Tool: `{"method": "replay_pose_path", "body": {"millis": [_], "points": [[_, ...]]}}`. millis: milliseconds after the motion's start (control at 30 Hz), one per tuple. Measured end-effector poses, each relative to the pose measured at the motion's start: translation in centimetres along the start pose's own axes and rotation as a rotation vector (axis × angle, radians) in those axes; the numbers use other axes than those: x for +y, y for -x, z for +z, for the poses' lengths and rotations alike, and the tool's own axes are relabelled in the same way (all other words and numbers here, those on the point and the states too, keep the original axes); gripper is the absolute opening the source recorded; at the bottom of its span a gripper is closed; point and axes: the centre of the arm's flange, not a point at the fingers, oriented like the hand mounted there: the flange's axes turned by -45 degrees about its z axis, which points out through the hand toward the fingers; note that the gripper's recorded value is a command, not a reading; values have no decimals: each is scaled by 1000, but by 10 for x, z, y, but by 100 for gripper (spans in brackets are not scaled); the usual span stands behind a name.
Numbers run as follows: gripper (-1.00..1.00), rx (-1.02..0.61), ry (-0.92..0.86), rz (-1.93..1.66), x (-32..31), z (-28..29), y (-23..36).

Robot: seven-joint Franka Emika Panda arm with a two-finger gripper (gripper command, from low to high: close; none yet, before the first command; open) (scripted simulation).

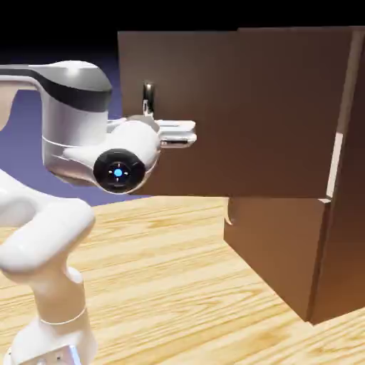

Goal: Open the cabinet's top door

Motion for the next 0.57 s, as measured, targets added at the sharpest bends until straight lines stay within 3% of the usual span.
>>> {"method": "replay_pose_path", "body": {"millis": [567], "points": [[-100,0,343,-1,-73,-127,0]]}}
